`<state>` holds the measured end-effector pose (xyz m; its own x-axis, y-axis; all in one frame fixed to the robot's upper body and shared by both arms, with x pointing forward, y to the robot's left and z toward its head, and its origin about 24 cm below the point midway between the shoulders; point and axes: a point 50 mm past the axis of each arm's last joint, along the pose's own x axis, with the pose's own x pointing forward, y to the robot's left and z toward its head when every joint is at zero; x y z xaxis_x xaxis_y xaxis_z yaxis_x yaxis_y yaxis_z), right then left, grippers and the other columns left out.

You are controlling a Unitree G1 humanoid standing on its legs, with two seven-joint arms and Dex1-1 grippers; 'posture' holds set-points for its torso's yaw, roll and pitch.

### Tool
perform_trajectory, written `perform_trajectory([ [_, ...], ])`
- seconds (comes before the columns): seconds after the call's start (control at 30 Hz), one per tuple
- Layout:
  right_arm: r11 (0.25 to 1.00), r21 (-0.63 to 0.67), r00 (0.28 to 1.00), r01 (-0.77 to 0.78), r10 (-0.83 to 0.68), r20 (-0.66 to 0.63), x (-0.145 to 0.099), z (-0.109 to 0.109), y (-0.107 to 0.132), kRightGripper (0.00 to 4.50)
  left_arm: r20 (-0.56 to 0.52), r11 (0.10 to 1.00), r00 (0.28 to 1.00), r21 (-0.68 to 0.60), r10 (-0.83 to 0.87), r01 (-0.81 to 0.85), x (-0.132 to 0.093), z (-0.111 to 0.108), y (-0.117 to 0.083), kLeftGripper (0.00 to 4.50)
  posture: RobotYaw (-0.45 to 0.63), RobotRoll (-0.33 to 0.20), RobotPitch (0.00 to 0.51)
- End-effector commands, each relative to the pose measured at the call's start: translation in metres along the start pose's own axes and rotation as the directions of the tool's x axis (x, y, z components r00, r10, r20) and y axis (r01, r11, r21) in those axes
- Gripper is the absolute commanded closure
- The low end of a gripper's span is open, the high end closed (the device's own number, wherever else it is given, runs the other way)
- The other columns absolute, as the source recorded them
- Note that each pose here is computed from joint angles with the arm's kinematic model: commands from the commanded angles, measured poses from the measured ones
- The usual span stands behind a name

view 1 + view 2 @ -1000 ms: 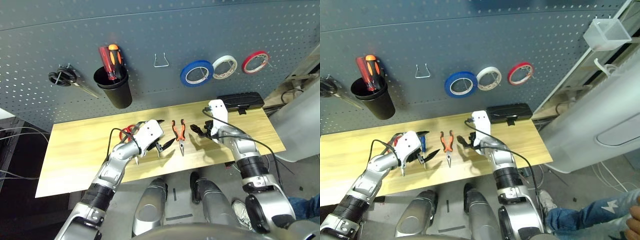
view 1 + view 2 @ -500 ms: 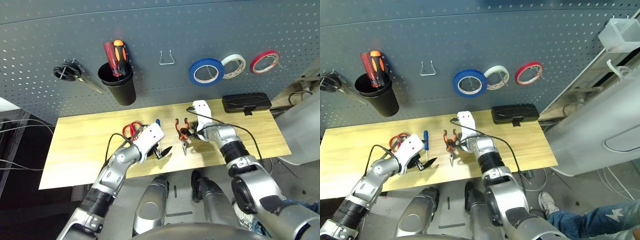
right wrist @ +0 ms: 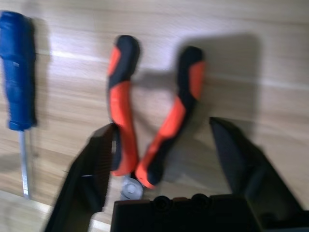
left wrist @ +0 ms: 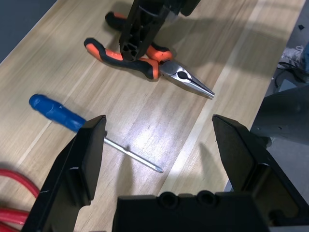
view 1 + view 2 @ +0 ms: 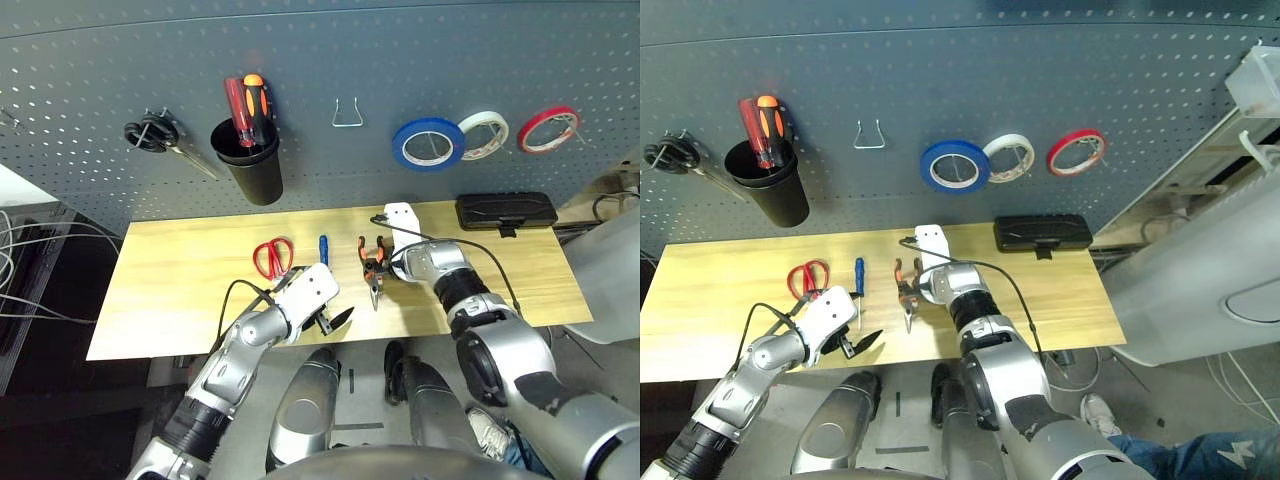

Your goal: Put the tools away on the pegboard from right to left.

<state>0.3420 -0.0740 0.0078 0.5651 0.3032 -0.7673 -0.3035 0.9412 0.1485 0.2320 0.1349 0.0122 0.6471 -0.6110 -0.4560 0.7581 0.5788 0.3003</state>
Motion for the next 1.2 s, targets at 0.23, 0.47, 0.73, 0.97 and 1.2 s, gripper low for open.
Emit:
perform_trajectory([
  [0.23, 1.000, 0.008, 0.998, -0.005, 0.006, -0.057, 0.009, -0.020, 0.001, 3.67, -0.005, 1.000, 1.000, 0.014, -0.018, 0.018, 0.002, -0.002, 0.002, 0.00, 0.34, 0.000, 0.241],
  [0.47, 0.998, -0.034, 0.998, -0.056, 0.055, -0.042, 0.005, -0.016, -0.006, 3.96, 0.069, 1.000, 0.998, 0.030, -0.005, 0.003, 0.002, 0.005, 0.008, 0.00, 0.31, 0.000, 0.228],
  [0.73, 0.926, -0.316, 0.960, -0.209, 0.255, 0.113, -0.042, 0.005, 0.001, 3.96, 0.288, 0.989, 0.949, 0.025, 0.131, -0.144, -0.008, 0.027, 0.030, 0.00, 0.27, 0.000, 0.220],
  [0.97, 0.873, -0.418, 0.906, -0.252, 0.365, 0.214, -0.082, 0.016, 0.008, 3.96, 0.420, 0.969, 0.883, 0.025, 0.211, -0.244, -0.017, 0.039, 0.042, 0.00, 0.22, 0.000, 0.214],
  [1.2, 0.805, -0.537, 0.830, -0.253, 0.466, 0.308, -0.110, 0.029, 0.018, 3.96, 0.488, 0.956, 0.837, 0.015, 0.248, -0.292, -0.021, 0.050, 0.052, 0.00, 0.20, 0.000, 0.215],
])
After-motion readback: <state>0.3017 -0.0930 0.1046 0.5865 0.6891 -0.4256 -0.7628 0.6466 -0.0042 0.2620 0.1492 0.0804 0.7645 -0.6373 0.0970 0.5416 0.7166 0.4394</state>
